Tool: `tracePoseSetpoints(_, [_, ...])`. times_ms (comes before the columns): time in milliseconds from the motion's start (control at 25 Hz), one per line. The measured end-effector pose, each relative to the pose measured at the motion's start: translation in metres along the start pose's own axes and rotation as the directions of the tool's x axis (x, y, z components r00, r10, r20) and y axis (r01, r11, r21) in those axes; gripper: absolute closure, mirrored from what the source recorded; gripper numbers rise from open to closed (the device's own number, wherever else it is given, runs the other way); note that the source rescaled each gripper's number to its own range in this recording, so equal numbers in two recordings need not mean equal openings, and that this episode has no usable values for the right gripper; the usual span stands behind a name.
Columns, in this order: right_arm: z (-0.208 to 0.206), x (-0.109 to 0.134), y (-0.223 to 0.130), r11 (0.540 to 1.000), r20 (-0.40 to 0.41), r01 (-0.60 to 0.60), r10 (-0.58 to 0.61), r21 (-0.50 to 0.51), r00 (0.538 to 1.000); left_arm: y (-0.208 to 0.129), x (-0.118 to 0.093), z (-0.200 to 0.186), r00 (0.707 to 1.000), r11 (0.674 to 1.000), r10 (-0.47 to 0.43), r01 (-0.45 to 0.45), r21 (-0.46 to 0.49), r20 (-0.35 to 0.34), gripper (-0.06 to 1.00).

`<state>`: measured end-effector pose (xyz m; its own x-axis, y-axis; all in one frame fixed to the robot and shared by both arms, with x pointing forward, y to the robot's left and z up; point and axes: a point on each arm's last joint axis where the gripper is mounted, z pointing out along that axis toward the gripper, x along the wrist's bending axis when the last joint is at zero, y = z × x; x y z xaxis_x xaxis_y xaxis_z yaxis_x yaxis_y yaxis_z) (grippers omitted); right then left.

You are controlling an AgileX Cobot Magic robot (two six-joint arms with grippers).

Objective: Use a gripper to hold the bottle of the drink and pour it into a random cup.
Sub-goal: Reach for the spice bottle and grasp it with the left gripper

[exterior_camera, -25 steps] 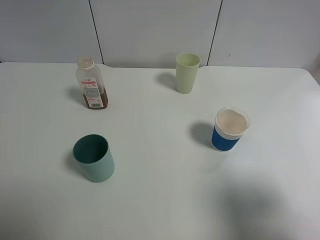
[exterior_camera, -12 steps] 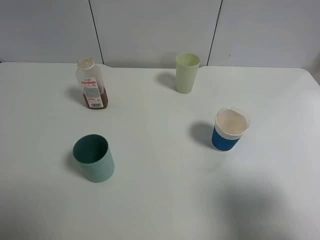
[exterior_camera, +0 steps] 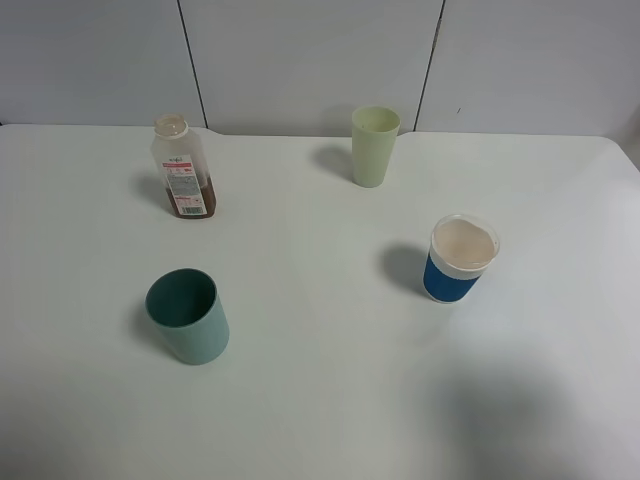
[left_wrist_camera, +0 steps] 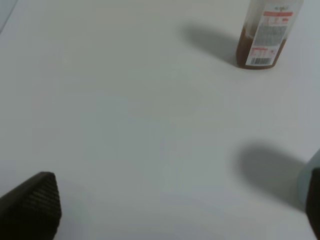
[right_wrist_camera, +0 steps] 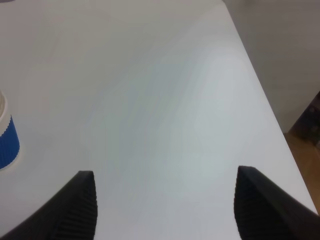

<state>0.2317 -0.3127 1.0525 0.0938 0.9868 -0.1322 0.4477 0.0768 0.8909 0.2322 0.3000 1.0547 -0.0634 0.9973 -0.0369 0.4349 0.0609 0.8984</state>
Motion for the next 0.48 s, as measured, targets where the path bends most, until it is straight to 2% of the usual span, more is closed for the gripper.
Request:
tracePoseSetpoints(200, [0.000, 0.000, 0.000, 1.000, 0.000, 0.000, 0.000, 0.000, 1.000, 0.001, 0.000, 0.000, 1.000, 1.000, -0.006, 0.006, -0.009, -0.004, -0.06])
tracePoseSetpoints(360, [0.000, 0.000, 0.000, 1.000, 0.000, 0.000, 0.000, 0.000, 1.000, 0.015, 0.000, -0.004, 1.000, 0.996, -0.005, 0.005, -0.086, -0.003, -0.06])
tracePoseSetpoints(480, [0.000, 0.000, 0.000, 1.000, 0.000, 0.000, 0.000, 0.000, 1.000, 0.029, 0.000, 0.001, 1.000, 0.995, -0.005, 0.005, -0.103, -0.002, -0.06])
